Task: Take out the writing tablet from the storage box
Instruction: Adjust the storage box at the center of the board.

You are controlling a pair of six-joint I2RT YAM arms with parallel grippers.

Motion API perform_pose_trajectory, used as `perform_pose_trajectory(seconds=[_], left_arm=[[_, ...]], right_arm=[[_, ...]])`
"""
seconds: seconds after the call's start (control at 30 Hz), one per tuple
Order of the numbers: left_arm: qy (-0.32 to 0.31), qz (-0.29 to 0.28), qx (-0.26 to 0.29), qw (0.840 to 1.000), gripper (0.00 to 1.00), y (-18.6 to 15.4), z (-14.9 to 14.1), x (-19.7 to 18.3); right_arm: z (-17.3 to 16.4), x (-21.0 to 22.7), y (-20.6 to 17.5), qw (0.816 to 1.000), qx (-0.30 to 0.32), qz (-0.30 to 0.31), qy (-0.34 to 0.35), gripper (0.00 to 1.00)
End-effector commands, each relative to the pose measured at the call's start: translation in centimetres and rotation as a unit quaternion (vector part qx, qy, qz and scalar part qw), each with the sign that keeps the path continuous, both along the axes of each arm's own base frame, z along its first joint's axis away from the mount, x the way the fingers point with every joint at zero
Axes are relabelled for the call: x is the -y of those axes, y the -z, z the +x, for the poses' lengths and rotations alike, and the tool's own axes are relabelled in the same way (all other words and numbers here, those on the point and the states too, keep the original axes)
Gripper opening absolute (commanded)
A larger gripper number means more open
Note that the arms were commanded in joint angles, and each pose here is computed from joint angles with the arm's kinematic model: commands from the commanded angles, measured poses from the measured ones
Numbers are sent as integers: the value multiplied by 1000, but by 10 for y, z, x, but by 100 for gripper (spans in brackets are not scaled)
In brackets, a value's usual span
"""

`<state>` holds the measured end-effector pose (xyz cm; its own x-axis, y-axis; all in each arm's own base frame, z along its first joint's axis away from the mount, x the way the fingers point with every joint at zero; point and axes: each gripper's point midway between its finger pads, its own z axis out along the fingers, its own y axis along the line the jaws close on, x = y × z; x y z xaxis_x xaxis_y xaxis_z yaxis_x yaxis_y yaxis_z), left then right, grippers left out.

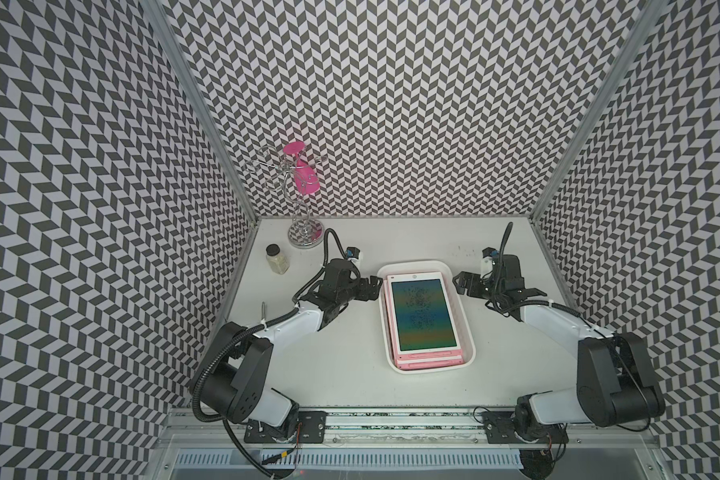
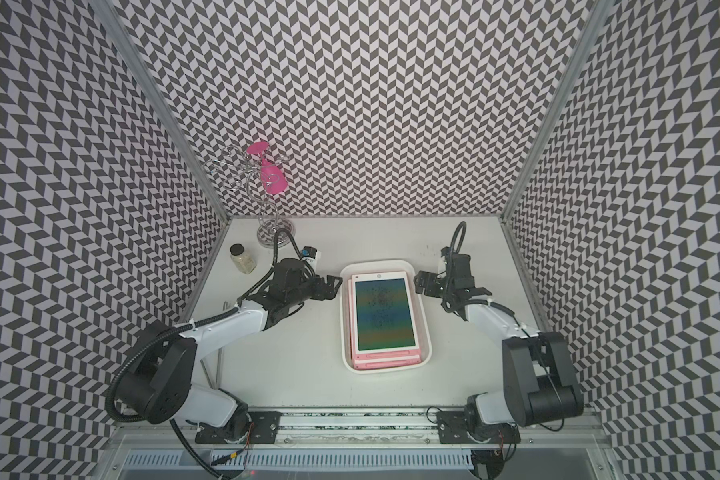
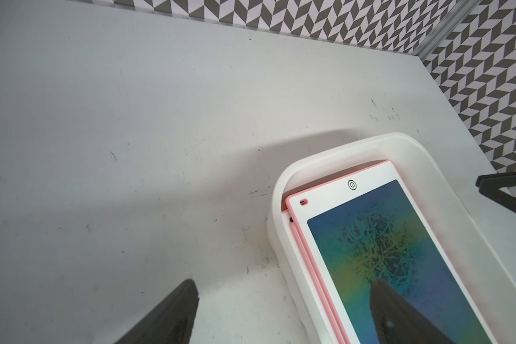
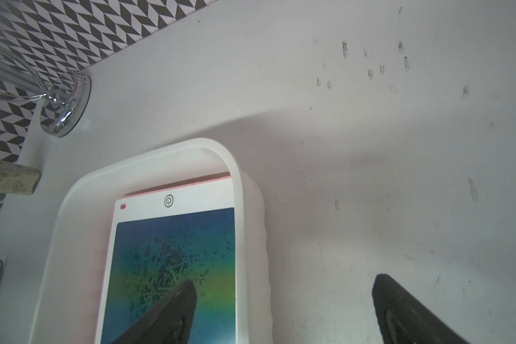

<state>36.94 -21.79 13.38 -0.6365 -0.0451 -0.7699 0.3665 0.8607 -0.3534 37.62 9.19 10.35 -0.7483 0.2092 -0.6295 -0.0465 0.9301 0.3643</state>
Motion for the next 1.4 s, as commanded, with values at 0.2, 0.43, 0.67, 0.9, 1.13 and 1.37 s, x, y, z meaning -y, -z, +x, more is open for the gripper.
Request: perform_pose_trajectory(seconds=[0.2,0.43,0.67,0.9,1.13,1.37], left_arm=[[8,-19,-29,999,80,0,-16,3],[-2,-26,-37,999,80,5,-27,-4],[-19,-14,-34,999,79,2,-37,-18],[-53,-21,-53,997,80,7,-42,-42],[-103,-32,-56,993,84,2,-36,-74],[-143,-28,-48,988,88,-7,-31,-94]], right_arm=[[-16,-10,8,999,-24,12,-22,89],[-34,-24,23,998,-45,16,-46,83],[-46,-39,40,995,-71,29,-70,68],[-55,-83,37,988,-80,53,-122,55],[-53,-129,49,972,-110,32,-204,48],[-51,-170,58,942,-131,3,-310,47]])
